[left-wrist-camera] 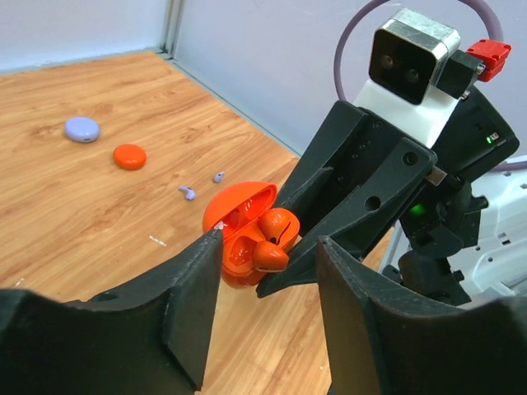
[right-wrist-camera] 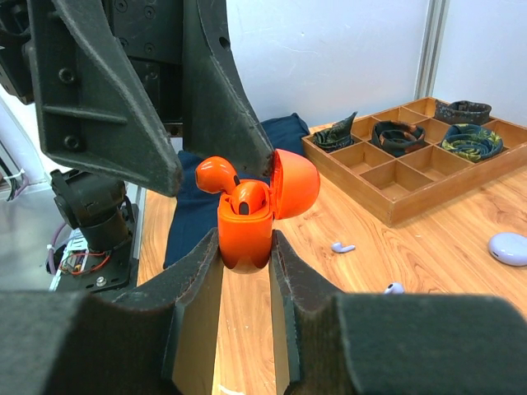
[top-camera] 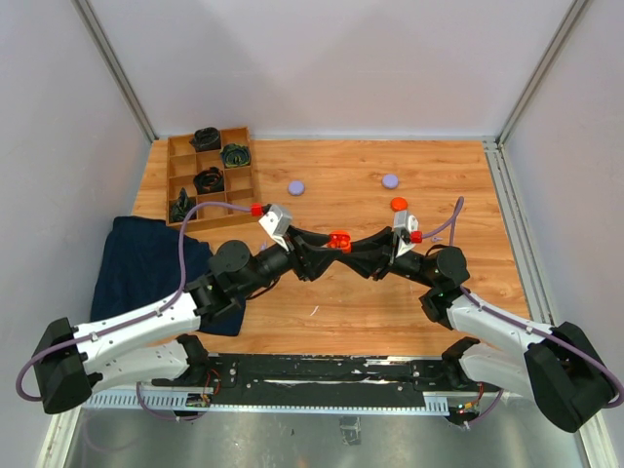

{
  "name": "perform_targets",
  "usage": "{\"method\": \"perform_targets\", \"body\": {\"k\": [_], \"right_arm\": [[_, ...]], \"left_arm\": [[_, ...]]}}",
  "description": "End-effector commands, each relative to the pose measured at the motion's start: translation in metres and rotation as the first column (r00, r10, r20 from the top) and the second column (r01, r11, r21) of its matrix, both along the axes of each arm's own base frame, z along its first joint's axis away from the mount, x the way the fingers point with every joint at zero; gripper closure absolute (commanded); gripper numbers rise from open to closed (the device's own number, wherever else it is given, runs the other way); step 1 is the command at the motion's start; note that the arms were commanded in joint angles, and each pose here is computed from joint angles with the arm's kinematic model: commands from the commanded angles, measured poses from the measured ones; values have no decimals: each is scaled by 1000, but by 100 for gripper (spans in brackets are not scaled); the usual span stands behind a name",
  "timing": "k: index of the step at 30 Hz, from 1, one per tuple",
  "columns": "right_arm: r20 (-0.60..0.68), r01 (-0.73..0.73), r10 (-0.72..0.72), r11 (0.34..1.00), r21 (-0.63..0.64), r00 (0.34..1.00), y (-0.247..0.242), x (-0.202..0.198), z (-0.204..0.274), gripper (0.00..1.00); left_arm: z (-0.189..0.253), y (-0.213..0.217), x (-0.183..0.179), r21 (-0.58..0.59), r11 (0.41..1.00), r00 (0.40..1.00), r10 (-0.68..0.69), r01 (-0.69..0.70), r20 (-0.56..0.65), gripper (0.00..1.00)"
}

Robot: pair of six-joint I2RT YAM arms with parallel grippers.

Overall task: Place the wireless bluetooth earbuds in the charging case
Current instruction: Place the earbud in the charging case.

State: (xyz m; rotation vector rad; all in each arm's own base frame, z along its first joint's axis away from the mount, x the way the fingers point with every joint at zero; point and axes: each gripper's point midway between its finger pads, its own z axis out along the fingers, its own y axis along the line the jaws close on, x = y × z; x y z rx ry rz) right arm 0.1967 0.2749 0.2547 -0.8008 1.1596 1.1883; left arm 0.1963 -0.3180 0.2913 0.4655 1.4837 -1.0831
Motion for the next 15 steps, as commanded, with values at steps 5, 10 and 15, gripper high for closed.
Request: {"method": "perform_targets", "body": {"k": [5,10,15], "right_arm": [[63,22,-25,999,39,998,-5,3,19,97],[62,23,-25,999,38,998,-4,3,18,97],[63,21,-23,999,38,998,-4,3,19,97]], "left_arm": [[14,17,6,-20,995,994,96,-97,-45,39],[9,20,9,12,993,991,119,-118,-61,34],[3,20,13,35,990,988,137,-135,-74,31]]}}
